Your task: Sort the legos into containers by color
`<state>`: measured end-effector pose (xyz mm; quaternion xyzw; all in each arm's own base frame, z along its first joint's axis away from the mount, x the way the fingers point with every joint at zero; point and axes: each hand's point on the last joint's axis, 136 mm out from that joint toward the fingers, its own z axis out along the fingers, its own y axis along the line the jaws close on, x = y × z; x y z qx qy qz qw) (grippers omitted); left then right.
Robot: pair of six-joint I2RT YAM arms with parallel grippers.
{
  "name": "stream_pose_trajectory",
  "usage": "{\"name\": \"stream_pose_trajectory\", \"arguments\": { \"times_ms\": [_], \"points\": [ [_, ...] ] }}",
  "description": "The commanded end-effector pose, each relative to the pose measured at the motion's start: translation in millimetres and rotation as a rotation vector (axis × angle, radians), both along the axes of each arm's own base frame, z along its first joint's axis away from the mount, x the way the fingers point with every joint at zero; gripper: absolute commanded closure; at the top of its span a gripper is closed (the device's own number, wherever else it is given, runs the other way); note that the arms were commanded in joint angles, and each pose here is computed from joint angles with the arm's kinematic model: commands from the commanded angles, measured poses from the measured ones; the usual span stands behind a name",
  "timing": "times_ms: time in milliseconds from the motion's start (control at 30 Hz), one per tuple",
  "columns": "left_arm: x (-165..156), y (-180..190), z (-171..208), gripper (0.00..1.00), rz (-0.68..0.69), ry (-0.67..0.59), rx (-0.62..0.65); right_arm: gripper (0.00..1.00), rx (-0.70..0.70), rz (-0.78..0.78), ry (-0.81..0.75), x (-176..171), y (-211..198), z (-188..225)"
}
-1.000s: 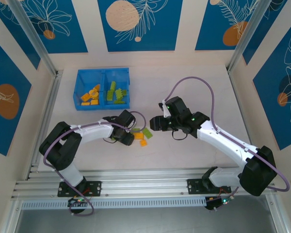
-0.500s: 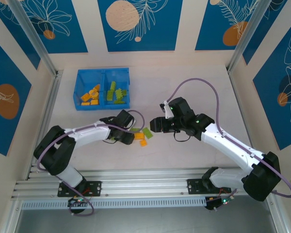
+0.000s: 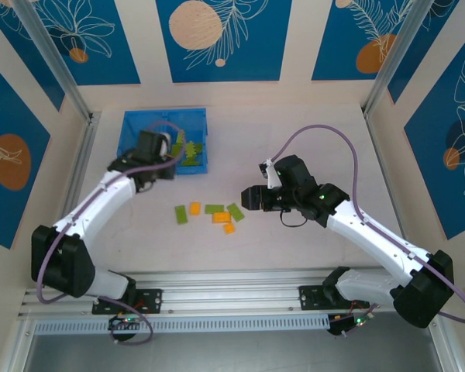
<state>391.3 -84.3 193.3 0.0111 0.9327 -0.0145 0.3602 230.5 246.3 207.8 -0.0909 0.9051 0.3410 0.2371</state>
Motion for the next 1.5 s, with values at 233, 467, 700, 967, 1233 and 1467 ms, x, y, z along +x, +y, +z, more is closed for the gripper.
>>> {"name": "stream_pose_trajectory", "arguments": {
  "times_ms": [233,467,700,967,1233,1467],
  "points": [
    [109,94,-13,0.76,0.321,0.062,0.02,0.41,0.038,-0.025,-0.025,-10,-9,17],
    [144,91,-33,0.55,0.294,0.105,-0.052,0.38,0.033,-0.047,-0.032,-15,-18,18],
    [117,66,32,0.42,0.236,-0.039,-0.228,0.36,0.042,-0.057,-0.034,-10,-14,17],
    [-1,-6,112,0.32,-0.045,-0.22,-0.376,0.32,-0.099,-0.037,-0.017,13,1,-22],
    [-127,-52,82,0.15,-0.362,-0.117,-0.251,0.32,-0.408,0.034,0.015,45,12,-105],
    [-164,-48,48,0.03,-0.519,0.009,-0.142,0.35,-0.57,0.181,0.022,48,29,-161]
  ]
}}
